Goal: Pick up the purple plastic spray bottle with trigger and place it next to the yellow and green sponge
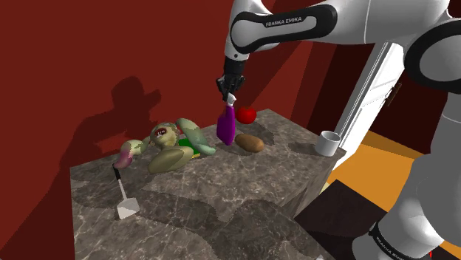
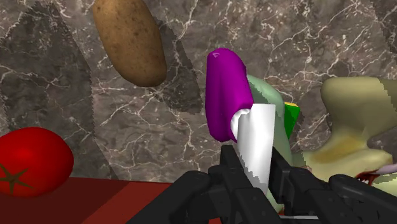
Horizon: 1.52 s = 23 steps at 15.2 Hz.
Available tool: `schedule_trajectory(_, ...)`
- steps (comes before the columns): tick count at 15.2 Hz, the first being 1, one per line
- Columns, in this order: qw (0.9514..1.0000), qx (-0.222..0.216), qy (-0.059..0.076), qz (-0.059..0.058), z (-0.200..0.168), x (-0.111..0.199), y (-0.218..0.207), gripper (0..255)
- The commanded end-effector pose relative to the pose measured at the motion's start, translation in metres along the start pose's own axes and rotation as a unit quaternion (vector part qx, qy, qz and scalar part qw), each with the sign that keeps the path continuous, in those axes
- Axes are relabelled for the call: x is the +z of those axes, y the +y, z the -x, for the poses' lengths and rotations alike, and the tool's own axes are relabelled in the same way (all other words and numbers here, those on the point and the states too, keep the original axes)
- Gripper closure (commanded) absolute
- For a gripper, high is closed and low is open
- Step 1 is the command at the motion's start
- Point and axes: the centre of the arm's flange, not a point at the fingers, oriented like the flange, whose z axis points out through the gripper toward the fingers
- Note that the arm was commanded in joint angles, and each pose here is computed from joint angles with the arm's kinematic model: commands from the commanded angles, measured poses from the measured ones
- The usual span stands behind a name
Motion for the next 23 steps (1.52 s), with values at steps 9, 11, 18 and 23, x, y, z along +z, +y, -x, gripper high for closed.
schedule_trajectory(9,1.0000,0.000,0.000,0.000,0.008,0.053,0.000,255)
schedule_trajectory(11,1.0000,0.000,0.000,0.000,0.009,0.064,0.000,255)
schedule_trajectory(18,1.0000,0.000,0.000,0.000,0.010,0.068,0.000,255)
schedule_trajectory(23,1.0000,0.000,0.000,0.000,0.010,0.068,0.000,0)
